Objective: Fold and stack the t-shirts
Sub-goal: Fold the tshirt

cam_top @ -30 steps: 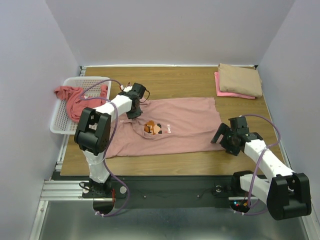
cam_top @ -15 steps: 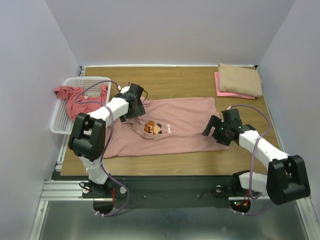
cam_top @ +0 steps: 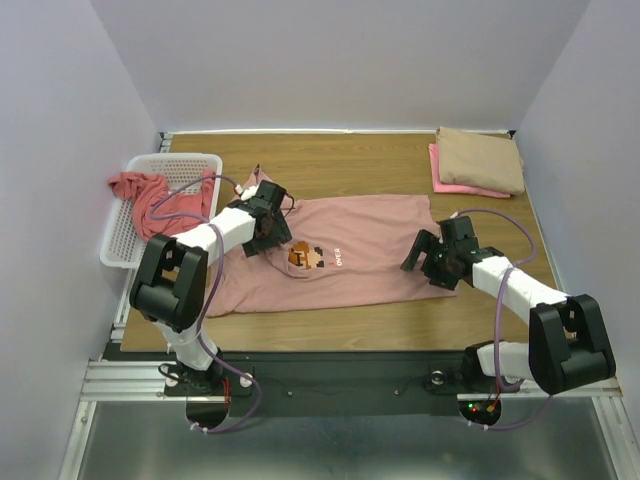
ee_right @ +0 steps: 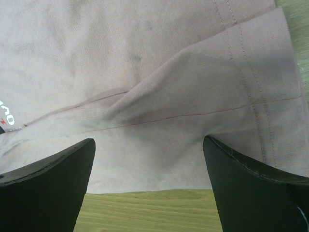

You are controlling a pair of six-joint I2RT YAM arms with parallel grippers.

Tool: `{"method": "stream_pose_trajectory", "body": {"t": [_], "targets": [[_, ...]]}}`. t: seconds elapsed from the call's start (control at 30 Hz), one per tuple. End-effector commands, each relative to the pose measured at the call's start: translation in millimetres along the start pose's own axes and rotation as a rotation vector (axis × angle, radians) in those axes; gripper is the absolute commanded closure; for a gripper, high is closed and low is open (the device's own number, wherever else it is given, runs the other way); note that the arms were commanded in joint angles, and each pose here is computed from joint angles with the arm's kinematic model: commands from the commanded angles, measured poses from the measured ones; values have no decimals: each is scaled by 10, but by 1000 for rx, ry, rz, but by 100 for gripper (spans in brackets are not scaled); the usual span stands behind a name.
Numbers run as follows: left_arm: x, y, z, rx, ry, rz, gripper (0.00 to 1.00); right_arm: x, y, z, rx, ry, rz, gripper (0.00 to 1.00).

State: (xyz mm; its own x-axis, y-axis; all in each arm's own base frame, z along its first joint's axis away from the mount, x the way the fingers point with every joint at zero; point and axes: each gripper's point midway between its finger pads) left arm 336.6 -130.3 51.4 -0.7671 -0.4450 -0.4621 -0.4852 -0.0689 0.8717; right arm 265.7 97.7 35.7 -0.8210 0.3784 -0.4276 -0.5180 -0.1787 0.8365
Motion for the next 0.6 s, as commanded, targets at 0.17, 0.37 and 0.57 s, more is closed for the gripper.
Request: {"method": "stream_pose_trajectory", "body": {"t": [0.17,0.37,0.57], "targets": [[-208,-44,-251,31,51,-43,48,154,-100,-215,77,-1,21,0],[-301,-3,-204,-1,61,-70,57,183,-115,-236,84,1,32,0],[-384,-74,-142,-32,71,-70,100,214,-133,-259,91,3,43,0]]}}
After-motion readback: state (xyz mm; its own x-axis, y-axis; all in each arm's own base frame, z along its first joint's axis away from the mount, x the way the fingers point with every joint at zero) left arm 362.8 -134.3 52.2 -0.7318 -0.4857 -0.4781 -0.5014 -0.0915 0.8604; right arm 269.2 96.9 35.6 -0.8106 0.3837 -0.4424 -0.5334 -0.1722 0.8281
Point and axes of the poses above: each gripper's point midway between its finger pads, its own y axis back along the fingers, its own z axis along the line the jaws close on, x = y × z, and after that the axes turned 5 degrees about y, right-handed
